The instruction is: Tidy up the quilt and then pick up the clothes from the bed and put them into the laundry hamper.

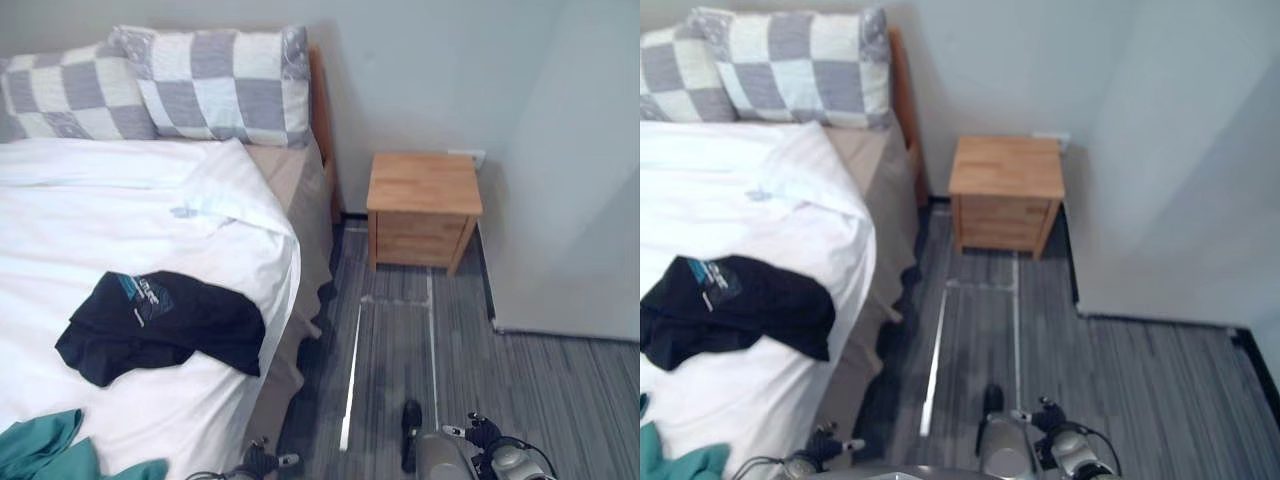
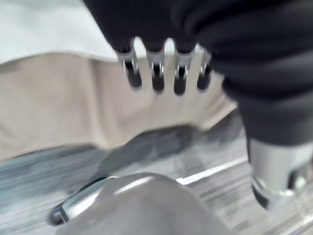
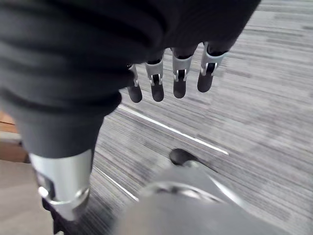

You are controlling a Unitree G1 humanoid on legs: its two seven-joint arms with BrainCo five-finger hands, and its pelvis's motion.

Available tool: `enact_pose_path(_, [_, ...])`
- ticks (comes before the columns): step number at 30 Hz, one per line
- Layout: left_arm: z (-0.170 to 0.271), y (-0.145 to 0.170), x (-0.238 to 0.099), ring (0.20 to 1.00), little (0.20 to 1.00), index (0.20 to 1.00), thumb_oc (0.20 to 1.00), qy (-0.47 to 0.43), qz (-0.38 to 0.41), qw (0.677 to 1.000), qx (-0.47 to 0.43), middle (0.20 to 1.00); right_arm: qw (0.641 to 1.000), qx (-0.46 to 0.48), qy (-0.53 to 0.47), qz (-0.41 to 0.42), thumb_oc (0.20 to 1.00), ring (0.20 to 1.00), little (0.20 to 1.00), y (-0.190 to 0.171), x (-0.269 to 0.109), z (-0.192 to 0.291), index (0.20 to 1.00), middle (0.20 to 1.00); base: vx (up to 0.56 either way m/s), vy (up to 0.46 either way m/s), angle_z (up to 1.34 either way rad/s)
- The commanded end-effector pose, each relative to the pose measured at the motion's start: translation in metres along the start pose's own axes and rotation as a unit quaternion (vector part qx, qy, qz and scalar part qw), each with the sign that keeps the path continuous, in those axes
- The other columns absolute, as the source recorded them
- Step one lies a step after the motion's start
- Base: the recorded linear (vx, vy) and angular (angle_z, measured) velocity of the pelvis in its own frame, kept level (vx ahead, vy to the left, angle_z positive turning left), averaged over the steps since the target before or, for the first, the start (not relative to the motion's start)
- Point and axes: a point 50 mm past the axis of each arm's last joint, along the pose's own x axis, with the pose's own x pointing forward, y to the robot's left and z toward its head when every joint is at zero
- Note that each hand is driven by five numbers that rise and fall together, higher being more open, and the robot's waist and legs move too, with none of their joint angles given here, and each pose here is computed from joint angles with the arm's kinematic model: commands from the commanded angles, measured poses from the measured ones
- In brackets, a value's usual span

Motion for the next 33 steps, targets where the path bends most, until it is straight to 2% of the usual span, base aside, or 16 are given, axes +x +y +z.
enact_pose_path(1, [0.052,0.005,0.008,1.0,1.0,1.0,1.0,-0.067,0.019,0.997,-0.023,1.0,0.999,-0.043,-0.02,-0.007,1.0,1.0,1.0,-0.007,0.001,0.007,1.0,1.0,0.52,-0.123,-1.09])
enact_pose_path(4, [0.047,0.004,0.007,1.0,1.0,1.0,1.0,-0.061,0.02,0.998,-0.023,1.0,0.998,-0.064,-0.025,0.001,1.0,1.0,1.0,-0.005,0.001,0.009,1.0,1.0,0.57,0.042,-0.71])
enact_pose_path(8, [0.025,0.003,0.006,1.0,1.0,1.0,1.0,-0.027,0.014,0.999,-0.011,1.0,0.989,-0.125,-0.081,0.002,1.0,1.0,1.0,-0.008,0.0,0.028,1.0,1.0,0.51,0.05,-0.89])
enact_pose_path(13, [0.011,0.006,0.004,1.0,1.0,1.0,1.0,0.001,0.016,0.999,-0.029,1.0,0.978,-0.148,-0.145,-0.016,1.0,1.0,1.0,-0.02,-0.003,0.055,1.0,1.0,0.31,0.058,0.62])
enact_pose_path(18, [0.007,0.023,0.004,1.0,1.0,1.0,1.0,0.01,0.045,0.998,-0.042,1.0,0.954,-0.154,-0.252,-0.058,1.0,1.0,1.0,-0.046,-0.019,0.102,1.0,1.0,0.41,-0.012,1.6])
enact_pose_path(19, [0.007,0.026,0.004,1.0,1.0,1.0,1.0,0.006,0.048,0.998,-0.038,1.0,0.945,-0.164,-0.274,-0.078,1.0,1.0,1.0,-0.06,-0.026,0.106,1.0,1.0,0.52,-0.265,2.2])
enact_pose_path(25, [0.003,0.028,0.003,1.0,1.0,1.0,1.0,0.011,0.05,0.998,-0.024,1.0,0.933,-0.174,-0.29,-0.118,1.0,1.0,1.0,-0.088,-0.041,0.102,1.0,1.0,0.3,-0.157,1.97])
enact_pose_path(27, [-0.005,0.029,0.002,1.0,1.0,1.0,1.0,0.023,0.051,0.998,-0.021,1.0,0.919,-0.183,-0.323,-0.133,1.0,1.0,1.0,-0.097,-0.05,0.117,1.0,1.0,0.15,-0.255,1.92])
enact_pose_path(28, [-0.015,0.027,-0.001,1.0,1.0,1.0,1.0,0.034,0.05,0.998,-0.025,1.0,0.896,-0.186,-0.374,-0.152,1.0,1.0,1.0,-0.108,-0.066,0.137,1.0,1.0,0.11,-0.222,1.33])
enact_pose_path(29, [-0.015,0.027,-0.001,1.0,1.0,1.0,1.0,0.034,0.05,0.998,-0.025,1.0,0.896,-0.186,-0.374,-0.152,1.0,1.0,1.0,-0.109,-0.066,0.137,1.0,1.0,0.18,-0.146,1.05])
enact_pose_path(31, [-0.018,0.023,-0.002,1.0,1.0,1.0,1.0,0.039,0.046,0.998,-0.019,1.0,0.872,-0.19,-0.413,-0.18,1.0,1.0,1.0,-0.119,-0.077,0.158,1.0,1.0,0.09,-0.062,1.09])
enact_pose_path(33, [-0.023,0.03,-0.003,1.0,1.0,1.0,1.0,0.049,0.057,0.997,-0.011,1.0,0.825,-0.205,-0.477,-0.224,1.0,1.0,1.0,-0.132,-0.102,0.197,1.0,1.0,0.05,-0.026,1.26])
